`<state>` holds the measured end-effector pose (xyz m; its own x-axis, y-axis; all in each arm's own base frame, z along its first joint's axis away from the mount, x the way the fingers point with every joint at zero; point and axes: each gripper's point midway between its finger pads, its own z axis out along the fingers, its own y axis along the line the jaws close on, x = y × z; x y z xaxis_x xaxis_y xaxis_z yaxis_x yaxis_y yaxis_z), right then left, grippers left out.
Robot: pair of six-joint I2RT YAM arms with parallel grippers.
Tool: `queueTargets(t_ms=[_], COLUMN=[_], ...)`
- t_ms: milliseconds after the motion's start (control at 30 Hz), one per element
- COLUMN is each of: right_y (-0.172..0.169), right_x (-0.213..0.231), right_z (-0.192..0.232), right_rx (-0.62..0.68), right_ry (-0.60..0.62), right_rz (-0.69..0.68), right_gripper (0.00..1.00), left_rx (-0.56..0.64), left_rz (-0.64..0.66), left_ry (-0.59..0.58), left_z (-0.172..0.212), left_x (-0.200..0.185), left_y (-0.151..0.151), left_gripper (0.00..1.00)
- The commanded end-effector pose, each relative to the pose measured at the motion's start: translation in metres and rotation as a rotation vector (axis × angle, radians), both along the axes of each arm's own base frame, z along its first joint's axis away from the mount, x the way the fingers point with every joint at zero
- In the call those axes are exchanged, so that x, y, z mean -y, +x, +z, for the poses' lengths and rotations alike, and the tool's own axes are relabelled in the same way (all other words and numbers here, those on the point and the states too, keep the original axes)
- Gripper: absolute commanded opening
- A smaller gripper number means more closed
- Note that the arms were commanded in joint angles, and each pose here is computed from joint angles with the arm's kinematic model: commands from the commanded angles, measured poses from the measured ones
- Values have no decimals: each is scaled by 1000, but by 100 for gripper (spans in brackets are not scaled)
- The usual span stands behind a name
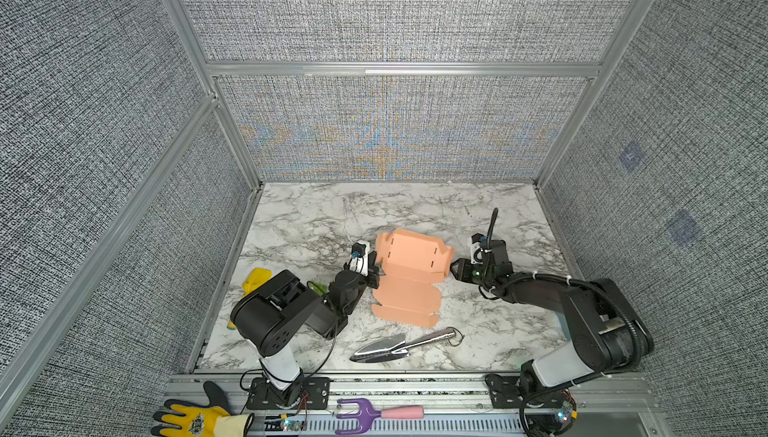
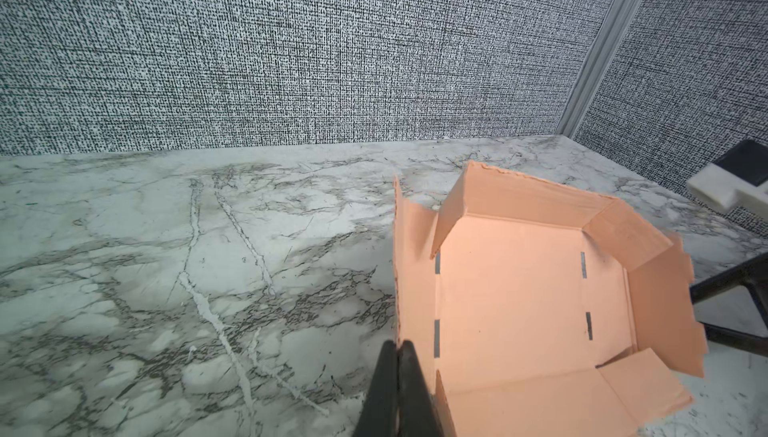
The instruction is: Fold the paper box
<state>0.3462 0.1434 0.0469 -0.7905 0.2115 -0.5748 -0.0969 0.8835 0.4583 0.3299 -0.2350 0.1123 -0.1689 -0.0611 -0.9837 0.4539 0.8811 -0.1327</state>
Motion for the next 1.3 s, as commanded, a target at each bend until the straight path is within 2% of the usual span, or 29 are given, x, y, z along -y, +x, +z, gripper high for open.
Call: queueTargets(t_ms=[0, 200, 633, 900, 1267], right_y=[4, 6, 3, 2, 2], right_x=[-1, -9, -45, -57, -63], right_z=[15, 35, 49, 58, 55], right_rx=[54, 101, 174, 251, 287], right_ry=[1, 40, 125, 163, 163], right_rz=[15, 39, 149, 207, 236], right_gripper=[45, 46, 46, 54, 64], left_rx=[89, 115, 128, 121, 107], left_rz=[-24, -17, -24, -42, -47], left_ry=[-36, -24, 14, 20, 22], left_z=[20, 16, 14, 14, 14], left_x=[3, 2, 10, 13, 11], left_y=[-2, -2, -6, -8, -13], left_gripper=[0, 0, 0, 0, 0])
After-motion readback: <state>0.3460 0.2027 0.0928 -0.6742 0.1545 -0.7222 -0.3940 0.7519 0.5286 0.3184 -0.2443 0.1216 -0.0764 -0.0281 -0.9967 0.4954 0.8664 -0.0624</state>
